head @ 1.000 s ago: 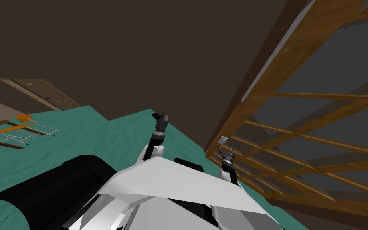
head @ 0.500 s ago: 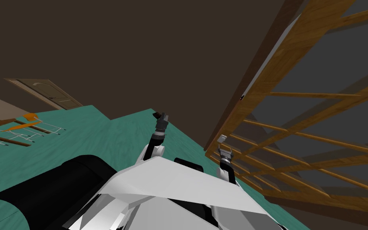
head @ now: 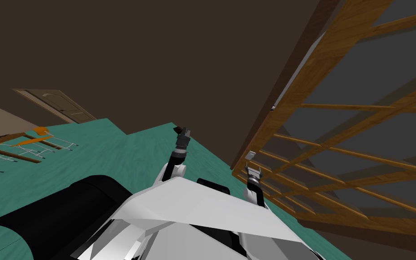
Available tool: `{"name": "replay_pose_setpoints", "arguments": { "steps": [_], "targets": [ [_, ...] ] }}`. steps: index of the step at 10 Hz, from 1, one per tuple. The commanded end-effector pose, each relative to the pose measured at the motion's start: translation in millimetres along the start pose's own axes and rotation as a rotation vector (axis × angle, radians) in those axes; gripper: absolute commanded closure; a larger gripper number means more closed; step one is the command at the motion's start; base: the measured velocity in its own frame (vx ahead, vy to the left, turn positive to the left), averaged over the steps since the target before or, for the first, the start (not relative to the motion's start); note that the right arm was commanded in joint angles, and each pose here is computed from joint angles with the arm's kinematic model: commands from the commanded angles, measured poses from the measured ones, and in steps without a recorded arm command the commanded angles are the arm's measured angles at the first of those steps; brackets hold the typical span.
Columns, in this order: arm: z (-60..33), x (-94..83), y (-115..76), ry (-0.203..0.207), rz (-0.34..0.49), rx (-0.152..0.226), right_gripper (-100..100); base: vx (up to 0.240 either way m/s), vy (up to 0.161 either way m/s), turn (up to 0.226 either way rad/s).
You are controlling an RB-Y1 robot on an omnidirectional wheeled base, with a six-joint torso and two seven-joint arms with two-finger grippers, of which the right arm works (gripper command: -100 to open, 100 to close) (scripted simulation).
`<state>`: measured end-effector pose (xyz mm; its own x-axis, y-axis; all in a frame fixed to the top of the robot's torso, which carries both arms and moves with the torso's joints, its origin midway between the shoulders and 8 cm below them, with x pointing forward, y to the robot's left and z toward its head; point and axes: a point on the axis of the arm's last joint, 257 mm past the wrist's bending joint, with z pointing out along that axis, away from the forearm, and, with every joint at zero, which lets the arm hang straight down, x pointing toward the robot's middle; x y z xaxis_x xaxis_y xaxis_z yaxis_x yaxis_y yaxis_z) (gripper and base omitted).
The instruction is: Pull the door open
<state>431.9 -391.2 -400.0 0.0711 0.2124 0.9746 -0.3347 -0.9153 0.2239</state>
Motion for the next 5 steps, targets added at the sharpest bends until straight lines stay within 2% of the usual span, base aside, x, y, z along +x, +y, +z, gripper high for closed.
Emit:
{"name": "replay_pose_setpoints", "arguments": {
  "steps": [1,2,5],
  "targets": [
    [1.0,1.1,-4.1,-0.002,0.068,-0.002,-100,-0.054,-0.004,0.022],
    [1.0,1.1,-4.1,-0.002,0.075,-0.002,-100,-0.044,0.0,0.005],
    [2.0,2.3,-10.1,-0.005,0.177,-0.005,-100,-0.04,-0.006,0.013]
  ]
}}
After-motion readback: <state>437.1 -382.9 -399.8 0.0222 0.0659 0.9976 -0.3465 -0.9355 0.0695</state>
